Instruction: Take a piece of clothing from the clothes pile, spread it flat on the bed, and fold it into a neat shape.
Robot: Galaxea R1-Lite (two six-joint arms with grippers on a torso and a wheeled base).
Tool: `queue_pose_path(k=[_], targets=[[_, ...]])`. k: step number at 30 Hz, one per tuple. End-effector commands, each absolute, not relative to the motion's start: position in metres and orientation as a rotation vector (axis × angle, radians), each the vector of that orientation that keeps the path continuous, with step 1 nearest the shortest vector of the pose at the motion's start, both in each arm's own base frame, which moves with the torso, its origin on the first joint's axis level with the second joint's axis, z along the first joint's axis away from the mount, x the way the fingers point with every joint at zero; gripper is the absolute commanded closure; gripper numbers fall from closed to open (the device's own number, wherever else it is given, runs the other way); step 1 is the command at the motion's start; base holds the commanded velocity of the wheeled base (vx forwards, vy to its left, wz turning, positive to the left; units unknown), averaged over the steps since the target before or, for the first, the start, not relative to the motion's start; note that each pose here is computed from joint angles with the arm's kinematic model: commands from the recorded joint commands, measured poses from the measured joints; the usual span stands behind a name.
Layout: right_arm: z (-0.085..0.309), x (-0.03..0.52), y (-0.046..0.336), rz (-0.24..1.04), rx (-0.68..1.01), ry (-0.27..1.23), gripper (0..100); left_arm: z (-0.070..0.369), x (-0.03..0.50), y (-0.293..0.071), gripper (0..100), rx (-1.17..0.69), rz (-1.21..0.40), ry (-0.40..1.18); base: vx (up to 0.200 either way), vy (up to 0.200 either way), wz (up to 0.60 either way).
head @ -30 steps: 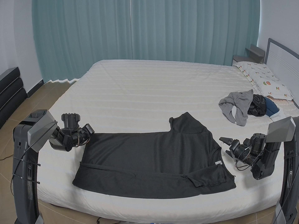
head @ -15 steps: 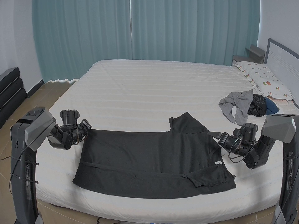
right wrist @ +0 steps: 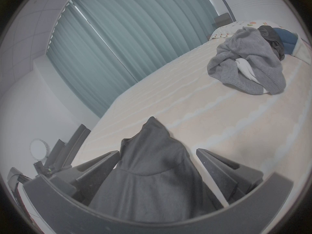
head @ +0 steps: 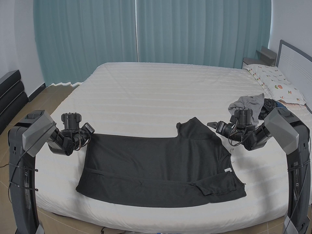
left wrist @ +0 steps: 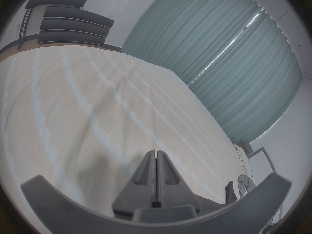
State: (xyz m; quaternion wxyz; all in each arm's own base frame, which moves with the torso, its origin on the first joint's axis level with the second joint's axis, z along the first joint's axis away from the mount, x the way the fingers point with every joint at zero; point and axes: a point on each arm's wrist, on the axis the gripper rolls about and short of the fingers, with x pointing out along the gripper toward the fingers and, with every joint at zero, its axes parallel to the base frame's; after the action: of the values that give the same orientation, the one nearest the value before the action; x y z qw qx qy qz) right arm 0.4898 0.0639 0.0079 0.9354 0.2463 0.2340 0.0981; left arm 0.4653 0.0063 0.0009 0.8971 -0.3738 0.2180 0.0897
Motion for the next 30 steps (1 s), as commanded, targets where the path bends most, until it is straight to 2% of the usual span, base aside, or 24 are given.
queue_pose_path(k=[1, 13, 14, 23, 30], targets=[[-0.027, 0.511, 0.077, 0.195, 0.466, 0.525, 0, 0.000, 0.462, 0.006, 100, -0.777, 0.188, 0.457, 0.000, 0.000, 0.00], [-0.032, 0.524, 0.069, 0.178, 0.477, 0.499, 0, -0.001, 0.462, 0.006, 100, -0.778, 0.182, 0.465, 0.000, 0.000, 0.00], [-0.032, 0.524, 0.068, 0.176, 0.478, 0.500, 100, -0.001, 0.462, 0.006, 100, -0.778, 0.182, 0.465, 0.000, 0.000, 0.00], [-0.039, 0.519, 0.067, 0.168, 0.478, 0.530, 100, 0.000, 0.462, 0.007, 100, -0.779, 0.185, 0.462, 0.000, 0.000, 0.00], [-0.027, 0.518, 0.060, 0.157, 0.490, 0.505, 100, 0.001, 0.462, 0.007, 100, -0.778, 0.184, 0.457, 0.000, 0.000, 0.00]])
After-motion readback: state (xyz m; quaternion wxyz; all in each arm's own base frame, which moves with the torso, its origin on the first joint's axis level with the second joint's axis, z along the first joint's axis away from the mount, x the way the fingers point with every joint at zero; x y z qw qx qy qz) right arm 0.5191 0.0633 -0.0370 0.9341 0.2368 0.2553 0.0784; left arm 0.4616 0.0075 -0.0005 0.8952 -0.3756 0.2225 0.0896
